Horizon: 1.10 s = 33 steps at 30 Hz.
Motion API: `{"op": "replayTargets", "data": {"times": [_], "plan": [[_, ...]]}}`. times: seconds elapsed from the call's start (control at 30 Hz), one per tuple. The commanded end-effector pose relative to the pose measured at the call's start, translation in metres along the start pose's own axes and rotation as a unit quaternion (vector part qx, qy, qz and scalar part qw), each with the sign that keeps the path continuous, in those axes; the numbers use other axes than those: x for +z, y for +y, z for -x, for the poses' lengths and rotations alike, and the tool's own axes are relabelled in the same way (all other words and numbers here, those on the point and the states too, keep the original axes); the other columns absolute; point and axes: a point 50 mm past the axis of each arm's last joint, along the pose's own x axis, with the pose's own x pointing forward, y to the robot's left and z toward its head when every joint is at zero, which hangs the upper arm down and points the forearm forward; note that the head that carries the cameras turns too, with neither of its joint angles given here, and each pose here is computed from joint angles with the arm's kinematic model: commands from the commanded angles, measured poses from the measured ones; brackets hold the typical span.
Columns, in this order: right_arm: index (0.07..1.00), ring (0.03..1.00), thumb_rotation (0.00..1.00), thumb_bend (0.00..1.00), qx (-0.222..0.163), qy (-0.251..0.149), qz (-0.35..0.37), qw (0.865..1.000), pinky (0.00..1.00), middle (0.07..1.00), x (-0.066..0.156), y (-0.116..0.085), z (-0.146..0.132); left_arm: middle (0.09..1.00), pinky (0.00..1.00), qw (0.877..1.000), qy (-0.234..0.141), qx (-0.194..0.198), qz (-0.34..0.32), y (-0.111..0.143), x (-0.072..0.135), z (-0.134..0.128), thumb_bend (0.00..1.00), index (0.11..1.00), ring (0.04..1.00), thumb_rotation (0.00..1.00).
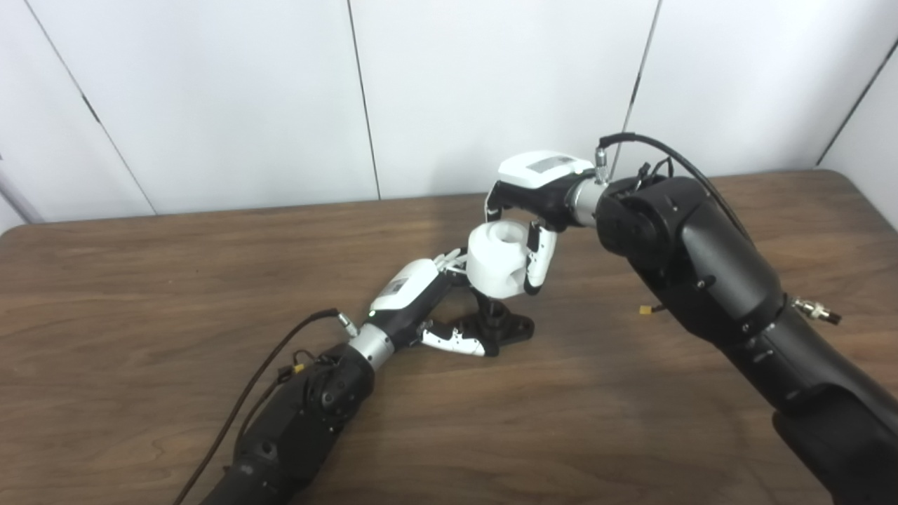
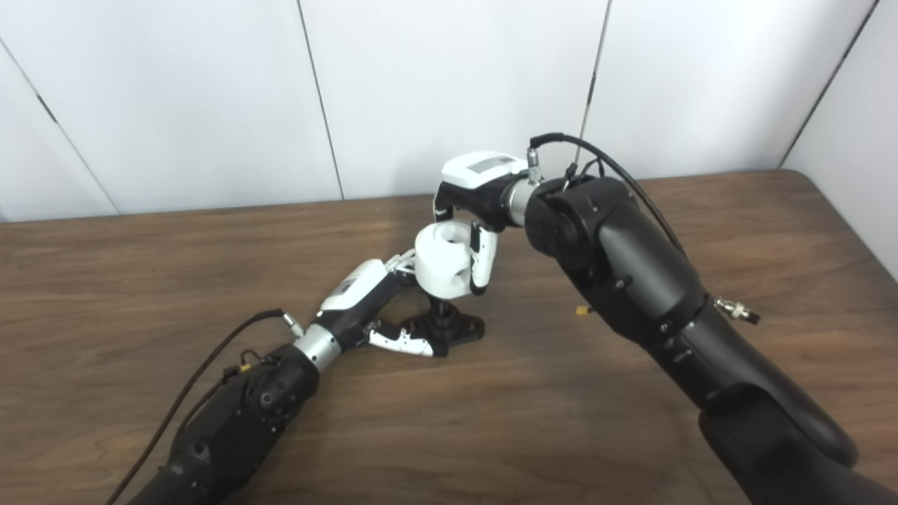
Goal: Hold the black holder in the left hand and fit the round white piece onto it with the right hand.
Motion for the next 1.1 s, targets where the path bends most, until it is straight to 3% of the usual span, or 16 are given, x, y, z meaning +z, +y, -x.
{"op": "replayTargets", "data": {"times": [0.0,0.37,0.8,1.07], "plan": [[0.485,0.816,0.14,0.52,-0.053,-0.008,0.01,0.999,0.71,0.771,0.009,-0.033,0.01,0.941,1.0,0.994,0.073,-0.075,0.022,-0.049,-0.025,0.029,0.52,0.481,1.0,0.06],[0.484,0.787,0.14,0.52,-0.038,-0.024,0.021,0.999,0.66,0.747,0.02,-0.018,0.012,0.936,0.99,0.994,0.072,-0.075,0.02,-0.049,-0.025,0.029,0.52,0.481,1.0,0.06],[0.486,0.824,0.14,0.52,-0.008,-0.019,0.021,1.0,0.69,0.786,0.011,-0.009,0.012,0.943,0.99,0.995,0.073,-0.071,0.024,-0.045,-0.026,0.03,0.52,0.481,1.0,0.06],[0.484,0.827,0.14,0.52,-0.009,-0.016,0.005,1.0,0.75,0.777,0.005,-0.005,0.012,0.941,0.93,0.995,0.071,-0.07,0.023,-0.042,-0.025,0.031,0.52,0.481,1.0,0.06]]}}
